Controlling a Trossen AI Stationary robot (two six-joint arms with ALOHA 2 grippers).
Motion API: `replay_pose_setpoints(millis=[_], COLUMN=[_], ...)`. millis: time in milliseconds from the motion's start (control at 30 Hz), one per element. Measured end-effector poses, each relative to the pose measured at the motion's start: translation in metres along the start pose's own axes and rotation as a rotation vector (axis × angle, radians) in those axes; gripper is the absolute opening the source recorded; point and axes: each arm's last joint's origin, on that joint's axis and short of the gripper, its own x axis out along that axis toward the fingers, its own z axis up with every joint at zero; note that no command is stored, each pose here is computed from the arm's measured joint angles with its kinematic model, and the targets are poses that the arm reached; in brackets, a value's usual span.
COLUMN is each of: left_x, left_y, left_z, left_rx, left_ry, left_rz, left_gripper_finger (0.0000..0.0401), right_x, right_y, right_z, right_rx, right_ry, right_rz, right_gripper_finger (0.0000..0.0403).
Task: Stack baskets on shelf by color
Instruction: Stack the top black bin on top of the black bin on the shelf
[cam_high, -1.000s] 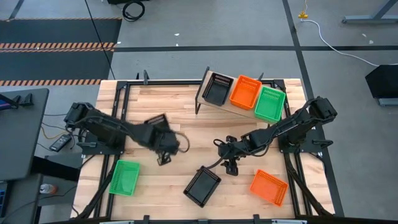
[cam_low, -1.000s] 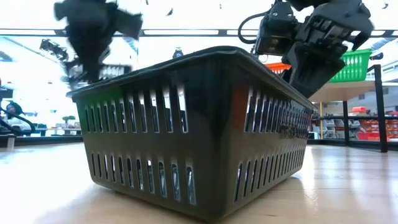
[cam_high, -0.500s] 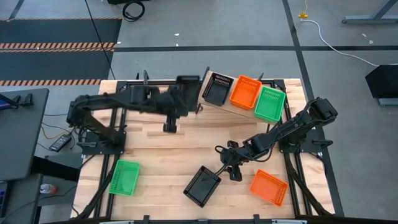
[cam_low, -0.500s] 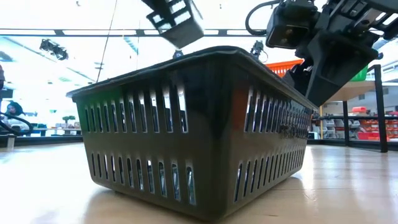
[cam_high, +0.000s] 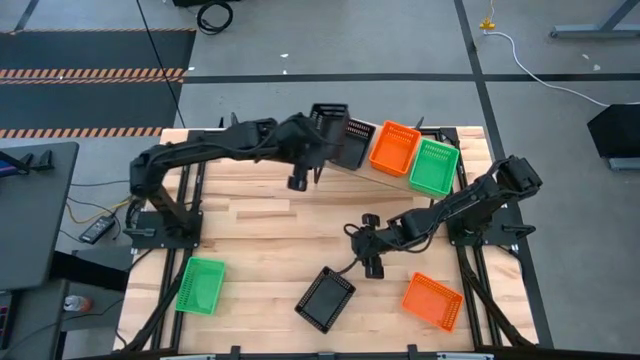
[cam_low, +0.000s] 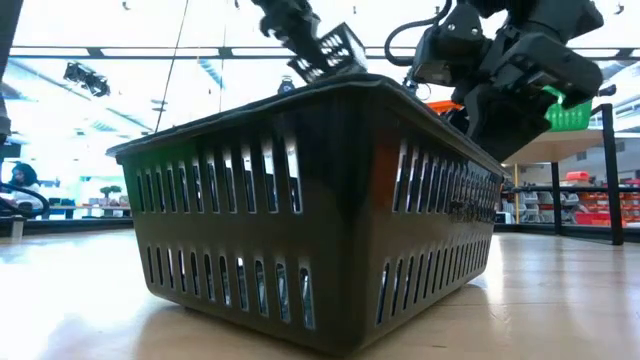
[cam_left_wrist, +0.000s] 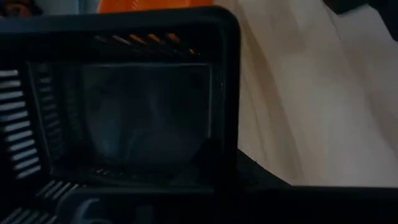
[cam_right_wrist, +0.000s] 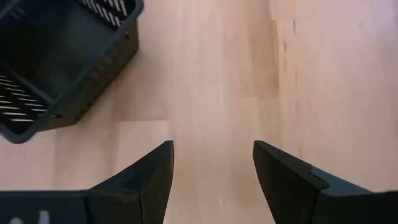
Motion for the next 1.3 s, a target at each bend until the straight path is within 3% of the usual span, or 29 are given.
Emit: replay_pose_setpoints(millis=[200, 400, 600, 967, 1300], left_x=[0.020, 0.039, 0.067, 0.068, 0.068], left_y=[0.025, 0.039, 0.042, 0.040, 0.039], left_z=[0.013, 0.025, 0.013, 0.014, 0.016], left_rx=[0.014, 0.061, 0.036, 0.002, -0.018], left_ry=[-0.087, -0.078, 0.028, 0.040, 0.030], left_rz=[0.002, -0.023, -0.076, -0.085, -0.067], left_gripper_finger=[0.0002, 0.0002, 0.0015, 0.0011, 0.0074], right_x=[0.001, 0.000, -0.001, -0.001, 0.004], right_y=[-0.003, -0.001, 0.005, 0.012, 0.007], right_z=[0.002, 0.004, 0.002, -0.003, -0.014], right_rx=[0.009, 0.057, 0.066, 0.043, 0.040], right_ry=[-0.007, -0.026, -0.017, -0.013, 0.021], right_rz=[-0.002, 0.026, 0.053, 0.063, 0.048], right_gripper_finger=[0.0226, 0.0226, 0.0226, 0.0226, 0.0226])
